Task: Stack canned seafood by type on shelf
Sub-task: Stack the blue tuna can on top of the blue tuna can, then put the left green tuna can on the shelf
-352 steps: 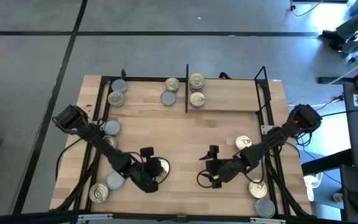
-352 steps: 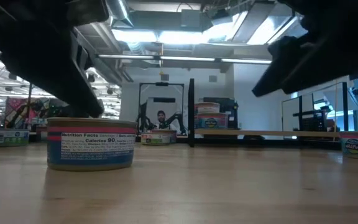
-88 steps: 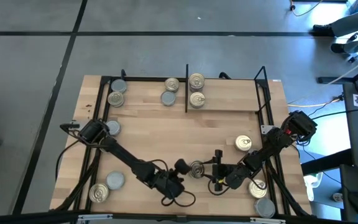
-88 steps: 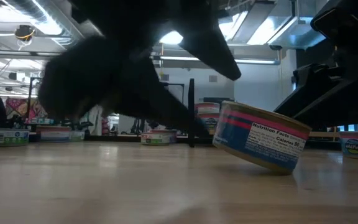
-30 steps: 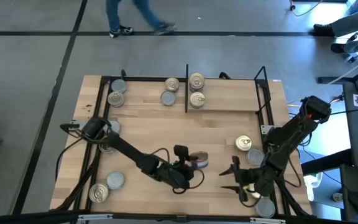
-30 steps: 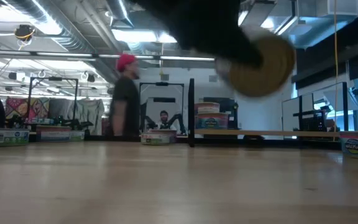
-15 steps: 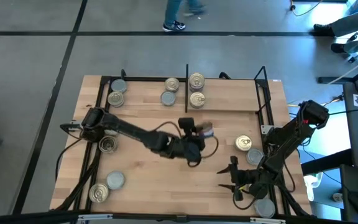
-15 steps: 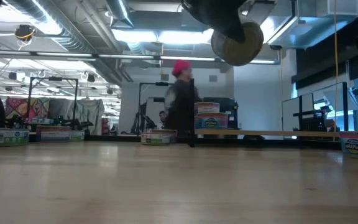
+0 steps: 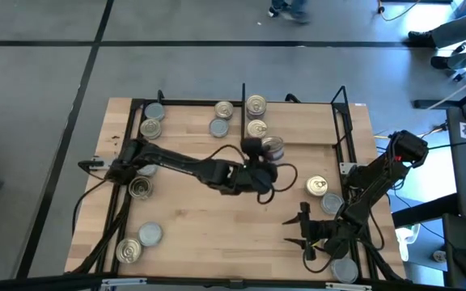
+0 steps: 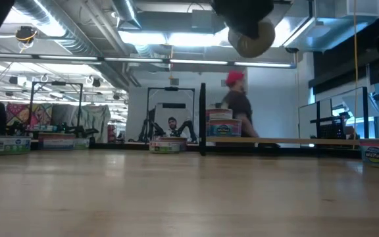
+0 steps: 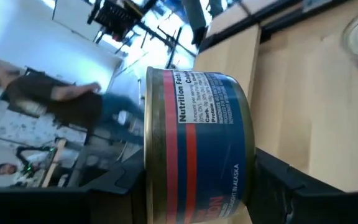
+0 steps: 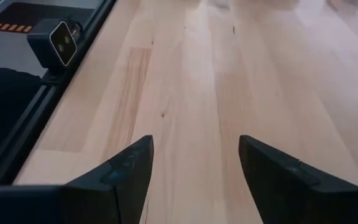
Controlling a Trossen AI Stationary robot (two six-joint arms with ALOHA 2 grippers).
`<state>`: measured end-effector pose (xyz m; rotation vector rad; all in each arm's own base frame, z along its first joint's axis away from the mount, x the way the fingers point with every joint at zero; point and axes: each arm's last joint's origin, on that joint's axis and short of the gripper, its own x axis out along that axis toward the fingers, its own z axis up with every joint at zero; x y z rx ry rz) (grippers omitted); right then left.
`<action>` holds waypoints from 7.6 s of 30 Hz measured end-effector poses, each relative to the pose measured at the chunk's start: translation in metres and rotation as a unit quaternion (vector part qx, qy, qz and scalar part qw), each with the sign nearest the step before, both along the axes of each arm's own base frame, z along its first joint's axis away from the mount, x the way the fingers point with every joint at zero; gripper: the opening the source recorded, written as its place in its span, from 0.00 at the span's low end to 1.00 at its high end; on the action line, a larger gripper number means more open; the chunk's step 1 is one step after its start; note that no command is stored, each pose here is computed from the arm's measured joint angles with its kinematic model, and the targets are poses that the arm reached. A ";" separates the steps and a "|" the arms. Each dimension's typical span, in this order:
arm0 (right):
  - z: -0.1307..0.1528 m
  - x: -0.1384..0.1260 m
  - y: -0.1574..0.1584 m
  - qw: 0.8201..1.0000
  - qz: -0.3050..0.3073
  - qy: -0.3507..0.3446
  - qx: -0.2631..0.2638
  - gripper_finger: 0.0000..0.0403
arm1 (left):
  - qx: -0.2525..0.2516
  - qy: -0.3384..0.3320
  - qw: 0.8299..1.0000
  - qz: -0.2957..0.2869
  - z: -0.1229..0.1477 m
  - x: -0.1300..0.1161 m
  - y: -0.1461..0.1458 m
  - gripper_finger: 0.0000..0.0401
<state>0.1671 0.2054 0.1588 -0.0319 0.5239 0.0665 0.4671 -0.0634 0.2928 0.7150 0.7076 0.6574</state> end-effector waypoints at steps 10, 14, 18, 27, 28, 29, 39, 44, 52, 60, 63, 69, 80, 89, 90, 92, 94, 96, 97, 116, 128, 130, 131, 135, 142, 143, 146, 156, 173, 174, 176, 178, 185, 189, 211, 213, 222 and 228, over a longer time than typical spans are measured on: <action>-0.001 0.000 -0.001 1.000 -0.006 0.000 -0.005 0.59 | -0.016 -0.009 0.998 0.064 0.001 0.012 0.070 0.47; -0.004 0.001 0.000 1.000 -0.010 0.001 -0.011 0.59 | -0.038 -0.010 0.997 0.071 -0.006 0.012 0.094 0.48; -0.010 0.002 0.000 1.000 -0.015 0.005 -0.022 0.59 | -0.047 0.001 0.996 0.080 -0.018 0.011 0.109 0.48; -0.012 0.006 -0.002 0.999 -0.022 0.008 -0.023 0.59 | -0.062 0.023 0.995 0.080 -0.049 0.008 0.124 0.48; -0.012 0.006 -0.002 0.999 -0.021 0.008 -0.023 0.59 | -0.063 0.020 0.995 0.080 -0.052 0.007 0.126 0.48; -0.012 0.006 -0.002 0.999 -0.021 0.008 -0.023 0.59 | -0.061 0.021 0.995 0.081 -0.055 0.007 0.127 0.48; -0.012 0.006 -0.002 0.999 -0.021 0.008 -0.023 0.59 | -0.025 0.098 0.994 0.044 -0.077 0.002 0.134 0.48; -0.012 0.006 -0.002 0.999 -0.021 0.008 -0.023 0.59 | -0.014 0.129 0.992 0.011 -0.082 0.003 0.136 0.48; -0.012 0.006 -0.002 1.000 -0.022 0.006 -0.021 0.59 | 0.013 0.171 0.985 -0.009 -0.097 0.008 0.144 0.48; -0.012 0.006 -0.002 1.000 -0.022 0.006 -0.021 0.59 | 0.063 0.215 0.975 0.002 -0.097 0.008 0.142 0.48; -0.012 0.006 -0.002 1.000 -0.022 0.006 -0.021 0.59 | 0.068 0.221 0.973 0.001 -0.097 0.007 0.143 0.48; -0.012 0.006 -0.002 1.000 -0.022 0.006 -0.021 0.59 | 0.069 0.224 0.972 0.008 -0.096 0.006 0.149 0.48; -0.012 0.006 -0.002 1.000 -0.021 0.006 -0.021 0.59 | 0.056 0.236 0.970 0.017 -0.099 0.002 0.157 0.53; -0.012 0.006 -0.002 1.000 -0.021 0.006 -0.021 0.59 | 0.044 0.217 0.975 0.022 -0.098 0.002 0.152 0.70; -0.012 0.006 -0.002 1.000 -0.021 0.006 -0.021 0.59 | 0.044 0.217 0.975 0.020 -0.098 0.003 0.151 0.70; -0.012 0.006 -0.002 1.000 -0.021 0.006 -0.022 0.59 | 0.045 0.217 0.975 0.015 -0.098 0.003 0.147 0.71; -0.012 0.006 -0.002 1.000 -0.021 0.006 -0.021 0.59 | 0.044 0.214 0.976 0.014 -0.098 0.004 0.143 0.71; -0.012 0.006 -0.002 1.000 -0.021 0.006 -0.022 0.59 | 0.040 0.207 0.977 0.014 -0.098 0.005 0.140 0.71; -0.012 0.006 -0.002 1.000 -0.021 0.006 -0.022 0.59 | 0.039 0.204 0.978 0.014 -0.098 0.005 0.139 0.71; -0.012 0.006 -0.002 1.000 -0.021 0.006 -0.022 0.59 | 0.021 0.173 0.984 0.023 -0.098 0.006 0.132 0.71; -0.012 0.006 -0.002 1.000 -0.021 0.006 -0.023 0.59 | 0.010 0.159 0.987 0.023 -0.096 0.006 0.126 0.71; -0.012 0.006 -0.002 1.000 -0.021 0.006 -0.023 0.59 | 0.016 0.158 0.987 0.026 -0.096 0.006 0.122 0.71; -0.012 0.006 -0.002 1.000 -0.021 0.006 -0.023 0.59 | 0.017 0.158 0.987 0.026 -0.095 0.007 0.121 0.71; -0.012 0.006 -0.002 0.999 -0.020 0.006 -0.023 0.59 | 0.018 0.153 0.988 0.030 -0.094 0.006 0.119 0.71; -0.012 0.006 -0.002 0.999 -0.020 0.006 -0.025 0.59 | 0.030 0.145 0.988 0.046 -0.085 0.006 0.109 0.71; -0.012 0.006 -0.002 0.999 -0.020 0.006 -0.025 0.59 | 0.032 0.144 0.988 0.049 -0.083 0.006 0.104 0.71; -0.012 0.006 -0.002 0.999 -0.020 0.006 -0.025 0.59 | 0.036 0.128 0.990 0.043 -0.068 0.006 0.078 0.71; -0.012 0.006 -0.002 1.000 -0.019 0.006 -0.024 0.59 | -0.066 0.027 0.997 0.026 -0.012 -0.039 -0.009 0.71; -0.012 0.006 -0.002 0.999 -0.023 0.002 -0.024 0.59 | -0.179 0.053 0.974 0.129 -0.010 -0.142 -0.097 0.71; -0.012 0.006 -0.002 0.999 -0.023 0.002 -0.023 0.59 | -0.191 0.055 0.971 0.129 -0.011 -0.145 -0.102 0.71; -0.012 0.006 -0.002 0.999 -0.023 0.002 -0.023 0.59 | -0.228 0.065 0.962 0.131 -0.013 -0.151 -0.112 0.70; -0.012 0.006 -0.002 0.999 -0.023 0.002 -0.024 0.59 | -0.264 0.075 0.952 0.138 -0.014 -0.155 -0.119 0.69; -0.012 0.006 -0.002 0.999 -0.023 0.002 -0.023 0.59 | -0.377 0.120 0.903 0.169 -0.018 -0.173 -0.146 0.62; -0.012 0.006 -0.002 0.999 -0.023 0.002 -0.022 0.59 | -0.422 0.165 0.869 0.197 -0.020 -0.187 -0.160 0.58; -0.012 0.006 -0.001 1.000 -0.021 0.004 -0.017 0.59 | -0.436 0.365 0.758 0.318 -0.096 -0.254 -0.186 0.15; -0.012 0.006 -0.001 1.000 -0.021 0.004 -0.016 0.59 | -0.436 0.374 0.759 0.307 -0.105 -0.255 -0.185 0.11; -0.011 0.006 -0.001 1.000 -0.021 0.004 -0.017 0.59 | -0.436 0.384 0.767 0.271 -0.129 -0.256 -0.177 0.01; -0.011 0.006 -0.001 1.000 -0.023 0.002 -0.018 0.59 | -0.423 0.377 0.788 0.242 -0.130 -0.252 -0.173 0.01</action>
